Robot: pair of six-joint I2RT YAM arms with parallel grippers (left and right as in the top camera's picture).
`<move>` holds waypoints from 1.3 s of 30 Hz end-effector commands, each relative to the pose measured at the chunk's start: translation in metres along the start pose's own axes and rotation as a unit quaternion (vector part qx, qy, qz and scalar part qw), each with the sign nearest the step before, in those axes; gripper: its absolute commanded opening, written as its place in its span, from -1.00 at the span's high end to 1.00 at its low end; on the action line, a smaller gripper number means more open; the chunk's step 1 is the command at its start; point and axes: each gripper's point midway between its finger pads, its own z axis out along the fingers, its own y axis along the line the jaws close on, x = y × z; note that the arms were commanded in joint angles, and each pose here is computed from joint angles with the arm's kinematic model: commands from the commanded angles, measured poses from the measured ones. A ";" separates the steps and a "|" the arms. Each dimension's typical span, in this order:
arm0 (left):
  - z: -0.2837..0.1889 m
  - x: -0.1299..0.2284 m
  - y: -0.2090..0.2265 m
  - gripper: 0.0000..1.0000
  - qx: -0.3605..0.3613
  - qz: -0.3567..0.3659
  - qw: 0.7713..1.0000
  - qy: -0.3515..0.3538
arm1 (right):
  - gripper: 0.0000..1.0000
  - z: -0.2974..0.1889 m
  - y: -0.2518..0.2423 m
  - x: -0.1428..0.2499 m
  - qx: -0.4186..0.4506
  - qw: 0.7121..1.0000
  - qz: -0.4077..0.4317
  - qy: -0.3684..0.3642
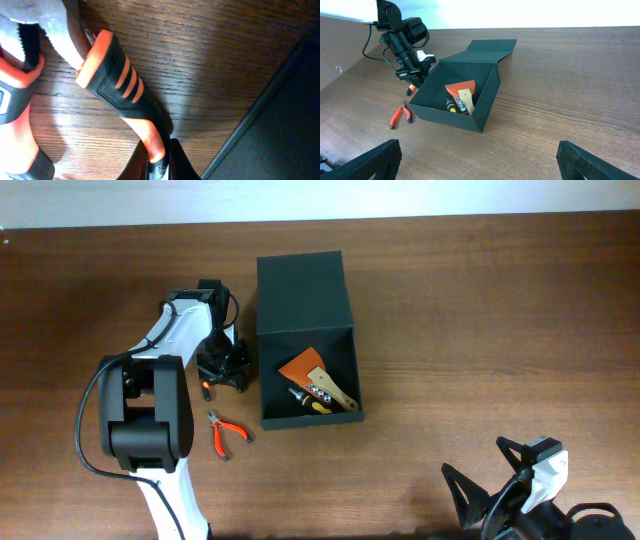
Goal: Pack container
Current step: 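Close the left gripper on the long-nose pliers handles and lift, then carry the long-nose pliers into the box and release them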
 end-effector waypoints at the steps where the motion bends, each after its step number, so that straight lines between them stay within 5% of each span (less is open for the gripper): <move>1: -0.002 -0.005 -0.001 0.96 0.008 -0.019 1.000 -0.004 | -0.98 -0.001 -0.002 -0.001 0.003 1.000 0.000 -0.005; 20: -0.098 -0.011 -0.011 0.96 0.048 -0.015 0.989 -0.142 | -0.98 -0.001 -0.002 -0.001 0.003 1.000 0.000 -0.005; 30: -0.155 0.014 -0.069 0.96 0.099 -0.010 0.970 -0.221 | -0.98 -0.001 -0.002 -0.001 0.003 1.000 0.000 -0.005; 39: -0.154 0.065 -0.139 0.96 0.138 -0.102 0.963 -0.206 | -0.98 -0.001 -0.002 -0.001 0.003 1.000 0.000 -0.005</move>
